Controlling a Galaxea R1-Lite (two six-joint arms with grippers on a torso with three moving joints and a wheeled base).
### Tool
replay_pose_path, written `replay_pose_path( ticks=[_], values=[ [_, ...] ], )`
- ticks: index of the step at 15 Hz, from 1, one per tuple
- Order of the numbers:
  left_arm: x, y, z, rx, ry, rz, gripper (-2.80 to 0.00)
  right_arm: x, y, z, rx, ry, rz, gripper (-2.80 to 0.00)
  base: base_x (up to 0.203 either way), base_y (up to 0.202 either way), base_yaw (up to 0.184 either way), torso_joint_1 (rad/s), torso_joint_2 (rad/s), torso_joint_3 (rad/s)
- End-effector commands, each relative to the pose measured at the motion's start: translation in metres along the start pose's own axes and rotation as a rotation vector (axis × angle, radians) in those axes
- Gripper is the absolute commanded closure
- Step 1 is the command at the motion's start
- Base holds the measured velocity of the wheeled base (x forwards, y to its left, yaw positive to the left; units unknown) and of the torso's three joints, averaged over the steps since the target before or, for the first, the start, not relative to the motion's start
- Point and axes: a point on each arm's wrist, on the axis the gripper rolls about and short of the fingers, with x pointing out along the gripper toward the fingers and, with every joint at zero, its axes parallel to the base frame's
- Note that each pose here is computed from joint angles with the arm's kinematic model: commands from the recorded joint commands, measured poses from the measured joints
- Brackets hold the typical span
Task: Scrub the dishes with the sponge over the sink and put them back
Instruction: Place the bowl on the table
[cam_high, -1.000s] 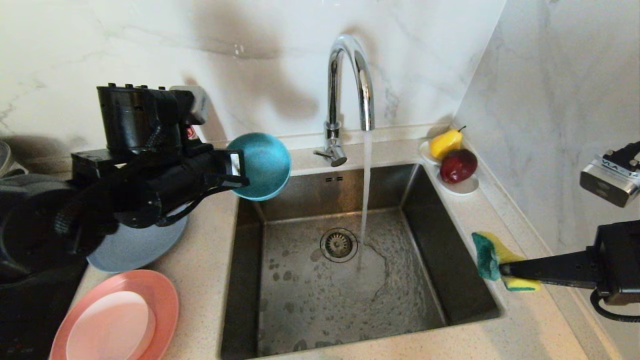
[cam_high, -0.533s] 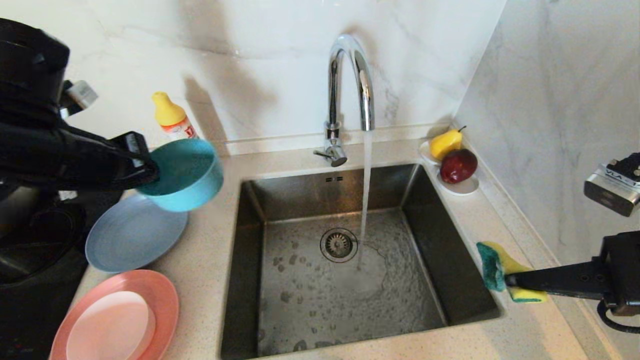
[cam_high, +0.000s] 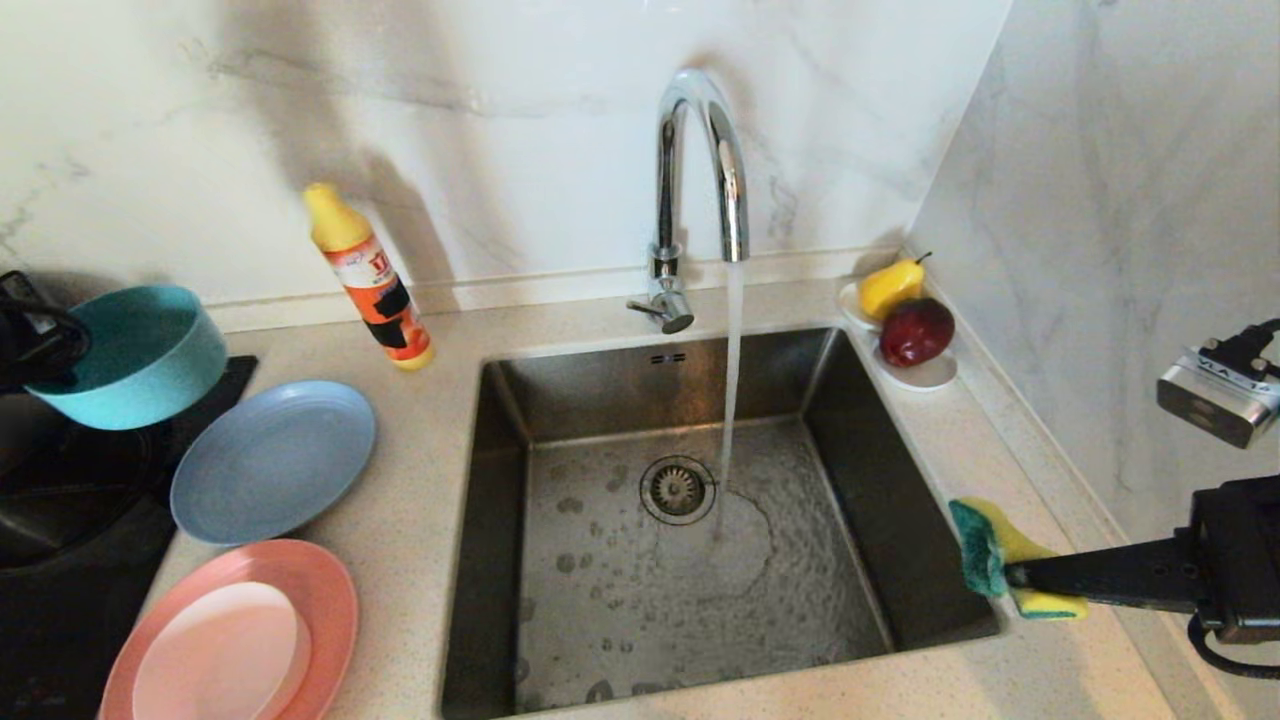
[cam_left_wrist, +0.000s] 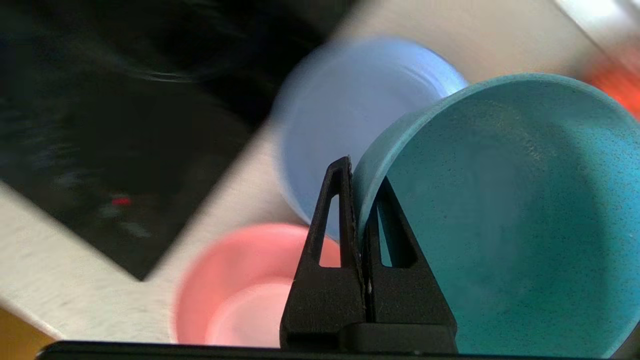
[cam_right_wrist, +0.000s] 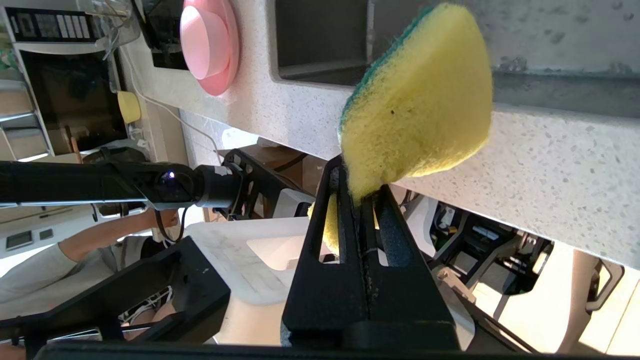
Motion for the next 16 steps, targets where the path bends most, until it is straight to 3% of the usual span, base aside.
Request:
replay_pose_path(
  ticks=[1, 5, 7, 11, 16],
  values=[
    [0.028, 0.017, 0.007, -0.065, 0.024, 0.095, 0.0, 0.002, -0.002, 0.001, 0.009, 0.009, -0.001, 0.0, 0.0, 0.0, 0.0, 0.0, 0.0, 0.0],
    [0.094, 0.049, 0.025, -0.196, -0.014, 0.201, 0.0, 0.006, -0.004, 0.001, 0.016, 0.021, -0.004, 0.0, 0.0, 0.0, 0.0, 0.0, 0.0, 0.0],
    [0.121, 0.065, 0.031, -0.231, -0.03, 0.232, 0.0, 0.008, -0.007, 0.002, 0.022, 0.025, -0.011, 0.0, 0.0, 0.0, 0.0, 0.0, 0.0, 0.0],
    [0.159, 0.087, 0.039, -0.282, -0.056, 0.265, 0.0, 0.013, -0.01, 0.004, 0.013, 0.038, -0.018, 0.0, 0.0, 0.0, 0.0, 0.0, 0.0, 0.0],
    [0.196, 0.103, 0.034, -0.298, -0.047, 0.275, 0.0, 0.014, -0.012, 0.002, 0.011, 0.042, -0.005, 0.0, 0.0, 0.0, 0.0, 0.0, 0.0, 0.0]
  ],
)
